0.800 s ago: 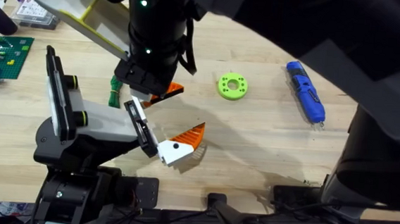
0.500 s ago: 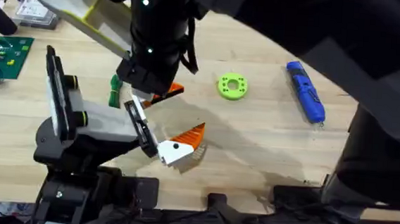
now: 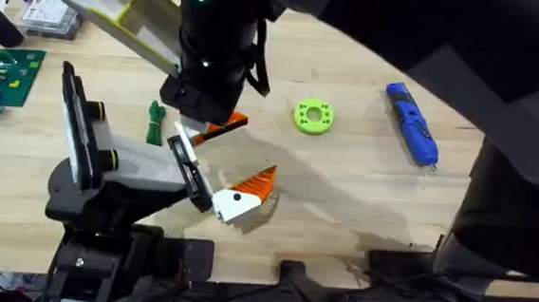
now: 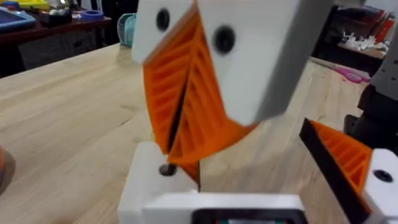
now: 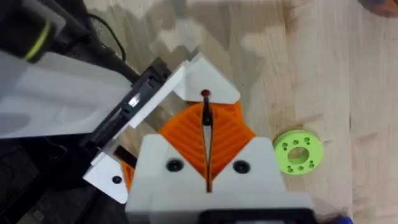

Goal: Pick up the gripper from the table and insert it into the empty holder that is missing its gripper. Then pick up a screw, insert it into the mounting hole, and use the screwdriver to tighten it. Finally, clean up the table by picking up the vegetable and placing it into the bucket.

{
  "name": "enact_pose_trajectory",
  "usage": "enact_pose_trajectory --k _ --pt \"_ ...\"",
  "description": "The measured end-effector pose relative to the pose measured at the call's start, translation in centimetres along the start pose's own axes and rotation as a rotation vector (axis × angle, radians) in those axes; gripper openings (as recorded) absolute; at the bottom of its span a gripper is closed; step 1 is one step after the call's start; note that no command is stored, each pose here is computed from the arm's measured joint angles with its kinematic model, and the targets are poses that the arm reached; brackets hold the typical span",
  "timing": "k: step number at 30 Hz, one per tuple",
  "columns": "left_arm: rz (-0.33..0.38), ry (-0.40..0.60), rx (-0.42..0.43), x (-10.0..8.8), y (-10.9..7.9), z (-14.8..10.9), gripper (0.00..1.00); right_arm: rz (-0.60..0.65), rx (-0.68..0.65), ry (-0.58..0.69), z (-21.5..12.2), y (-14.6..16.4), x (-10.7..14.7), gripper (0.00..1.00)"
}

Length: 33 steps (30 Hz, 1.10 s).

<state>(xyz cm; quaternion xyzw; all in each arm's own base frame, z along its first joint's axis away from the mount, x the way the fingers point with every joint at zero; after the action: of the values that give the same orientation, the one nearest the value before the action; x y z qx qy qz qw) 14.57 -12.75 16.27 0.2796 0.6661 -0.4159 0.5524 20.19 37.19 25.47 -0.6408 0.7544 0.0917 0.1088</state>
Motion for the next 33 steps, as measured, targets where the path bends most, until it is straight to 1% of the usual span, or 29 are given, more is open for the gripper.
enact_pose_trajectory --k 23,33 --pt "0.0 0.0 0.0 0.0 0.0 0.0 0.986 -0.003 -0.001 0.0 0.1 0.1 -0.1 0.012" --pt "-0.011 0.0 -0.001 0.0 0.0 0.0 0.986 0.0 -0.011 0.027 1.3 0.0 -0.1 0.012"
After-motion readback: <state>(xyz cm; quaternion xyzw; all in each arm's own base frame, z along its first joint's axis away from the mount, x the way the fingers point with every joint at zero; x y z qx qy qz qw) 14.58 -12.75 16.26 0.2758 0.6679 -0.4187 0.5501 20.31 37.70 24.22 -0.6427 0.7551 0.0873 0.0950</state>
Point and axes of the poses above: each hand's point on the last joint's axis, 136 mm out from that joint toward the fingers, its own z axis out along the fingers, its own y axis along the line the jaws close on, x = y × z, the point moved 3 cm from there along -z, back along the fingers, and after that the axes turned 7 degrees about -z, right-handed, at the moved point
